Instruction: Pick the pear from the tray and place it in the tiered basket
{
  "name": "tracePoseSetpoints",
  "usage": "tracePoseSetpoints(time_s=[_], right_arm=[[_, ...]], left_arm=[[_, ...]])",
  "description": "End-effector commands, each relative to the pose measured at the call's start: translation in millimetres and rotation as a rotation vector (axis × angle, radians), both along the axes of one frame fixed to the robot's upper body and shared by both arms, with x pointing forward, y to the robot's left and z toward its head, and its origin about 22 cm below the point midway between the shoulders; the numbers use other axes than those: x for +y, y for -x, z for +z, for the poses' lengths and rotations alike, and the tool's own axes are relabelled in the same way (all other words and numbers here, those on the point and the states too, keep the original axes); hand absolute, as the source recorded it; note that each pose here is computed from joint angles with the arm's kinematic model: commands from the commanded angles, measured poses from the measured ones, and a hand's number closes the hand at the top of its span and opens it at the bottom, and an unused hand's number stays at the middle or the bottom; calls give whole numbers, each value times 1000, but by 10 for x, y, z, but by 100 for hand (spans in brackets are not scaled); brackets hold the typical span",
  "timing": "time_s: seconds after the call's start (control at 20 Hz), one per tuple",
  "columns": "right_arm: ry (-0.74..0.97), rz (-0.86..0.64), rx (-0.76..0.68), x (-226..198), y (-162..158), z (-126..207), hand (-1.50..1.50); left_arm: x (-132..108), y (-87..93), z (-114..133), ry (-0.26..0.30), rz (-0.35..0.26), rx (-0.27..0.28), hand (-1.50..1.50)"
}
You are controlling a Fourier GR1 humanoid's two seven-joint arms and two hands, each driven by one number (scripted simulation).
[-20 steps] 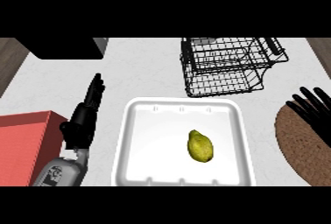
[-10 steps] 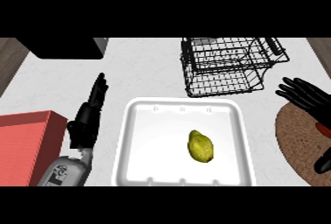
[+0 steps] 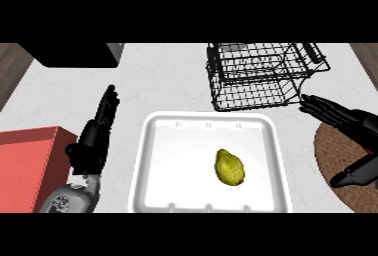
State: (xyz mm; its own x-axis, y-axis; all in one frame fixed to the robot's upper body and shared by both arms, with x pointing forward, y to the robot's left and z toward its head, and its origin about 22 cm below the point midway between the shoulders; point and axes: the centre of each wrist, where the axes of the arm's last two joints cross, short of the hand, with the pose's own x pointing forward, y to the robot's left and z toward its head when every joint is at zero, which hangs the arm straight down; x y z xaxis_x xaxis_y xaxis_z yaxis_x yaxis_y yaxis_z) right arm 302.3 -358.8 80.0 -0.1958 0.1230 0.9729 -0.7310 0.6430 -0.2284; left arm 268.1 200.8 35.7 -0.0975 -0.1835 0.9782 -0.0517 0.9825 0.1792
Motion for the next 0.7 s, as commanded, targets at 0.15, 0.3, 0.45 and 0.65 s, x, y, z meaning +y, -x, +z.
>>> tracePoseSetpoints(time_s=[0.15,0.3,0.45,0.65], right_arm=[[51,190,5,138,-23,-110,-150],[86,184,-2,-8,100,-87,-150],[131,177,-24,277,103,-174,-150],[174,150,-64,256,135,-331,-150]], left_arm=[[46,-45,-98,2,4,2,0],[143,84,13,-9,-6,-5,0],[-13,38,61,-10,24,6,0],[104,-62,7,-10,13,16,0]])
